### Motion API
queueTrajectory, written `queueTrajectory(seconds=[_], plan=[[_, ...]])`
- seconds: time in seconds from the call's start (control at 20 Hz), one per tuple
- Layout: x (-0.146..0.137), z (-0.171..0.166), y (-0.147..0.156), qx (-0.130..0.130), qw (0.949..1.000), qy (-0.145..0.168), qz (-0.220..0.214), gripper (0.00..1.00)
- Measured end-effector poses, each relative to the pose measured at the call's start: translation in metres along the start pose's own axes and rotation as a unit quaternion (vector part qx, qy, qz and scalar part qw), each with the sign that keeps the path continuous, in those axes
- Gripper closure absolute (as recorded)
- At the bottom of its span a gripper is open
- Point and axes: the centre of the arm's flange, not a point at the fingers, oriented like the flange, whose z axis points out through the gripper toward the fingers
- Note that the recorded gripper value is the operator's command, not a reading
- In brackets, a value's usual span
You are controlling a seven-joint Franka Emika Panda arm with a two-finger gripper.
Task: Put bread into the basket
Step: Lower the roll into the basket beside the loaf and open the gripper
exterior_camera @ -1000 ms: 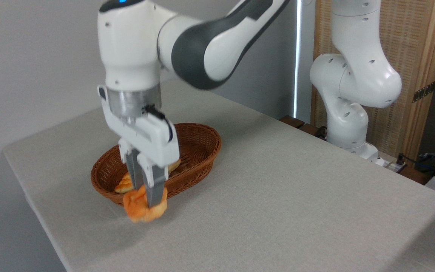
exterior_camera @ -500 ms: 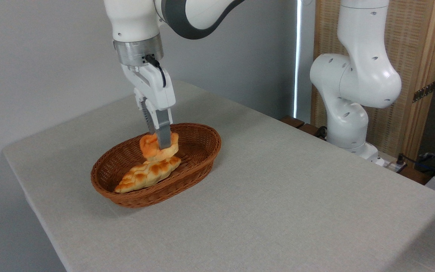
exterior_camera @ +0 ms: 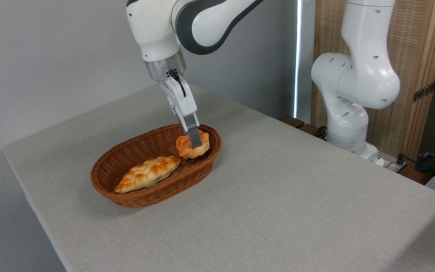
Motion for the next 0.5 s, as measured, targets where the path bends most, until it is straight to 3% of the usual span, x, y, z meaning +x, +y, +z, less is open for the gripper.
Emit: queueTrajectory(seconds=[0.2,0.5], plan=[[0.0003,0.0008,0.0009,0.000,1.0000,-0.001,0.001,0.01],[0.0025,-0.0014,-0.0004,0.005,0.9999,0.010,0.000,0.00]])
